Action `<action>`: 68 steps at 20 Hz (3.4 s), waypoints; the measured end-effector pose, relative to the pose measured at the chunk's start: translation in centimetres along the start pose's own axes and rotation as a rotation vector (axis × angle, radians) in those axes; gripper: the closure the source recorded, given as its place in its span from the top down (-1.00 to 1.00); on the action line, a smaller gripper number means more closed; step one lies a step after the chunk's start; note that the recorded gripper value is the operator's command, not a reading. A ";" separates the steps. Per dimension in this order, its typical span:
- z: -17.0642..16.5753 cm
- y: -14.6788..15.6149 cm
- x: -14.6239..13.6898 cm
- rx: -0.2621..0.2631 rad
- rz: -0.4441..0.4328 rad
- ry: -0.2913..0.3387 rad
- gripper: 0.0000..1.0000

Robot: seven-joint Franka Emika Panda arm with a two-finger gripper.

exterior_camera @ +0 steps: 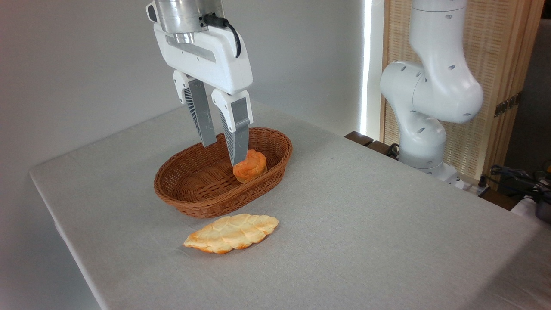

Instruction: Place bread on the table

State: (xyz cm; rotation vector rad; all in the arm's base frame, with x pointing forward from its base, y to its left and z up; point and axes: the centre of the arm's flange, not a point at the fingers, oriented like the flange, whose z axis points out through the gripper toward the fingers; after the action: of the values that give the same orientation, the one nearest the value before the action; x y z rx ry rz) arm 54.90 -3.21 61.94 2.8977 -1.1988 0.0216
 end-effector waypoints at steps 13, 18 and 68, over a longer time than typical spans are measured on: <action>-0.4 -0.9 -1.5 -0.007 -0.031 -0.006 1.00; -0.4 -0.9 -1.5 -0.009 -0.030 -0.006 1.00; 17.8 21.4 2.3 -0.026 -0.084 0.003 1.00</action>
State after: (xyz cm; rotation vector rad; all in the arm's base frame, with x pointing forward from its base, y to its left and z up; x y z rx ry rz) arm 41.59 -20.22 44.21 2.9216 -1.0677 0.0100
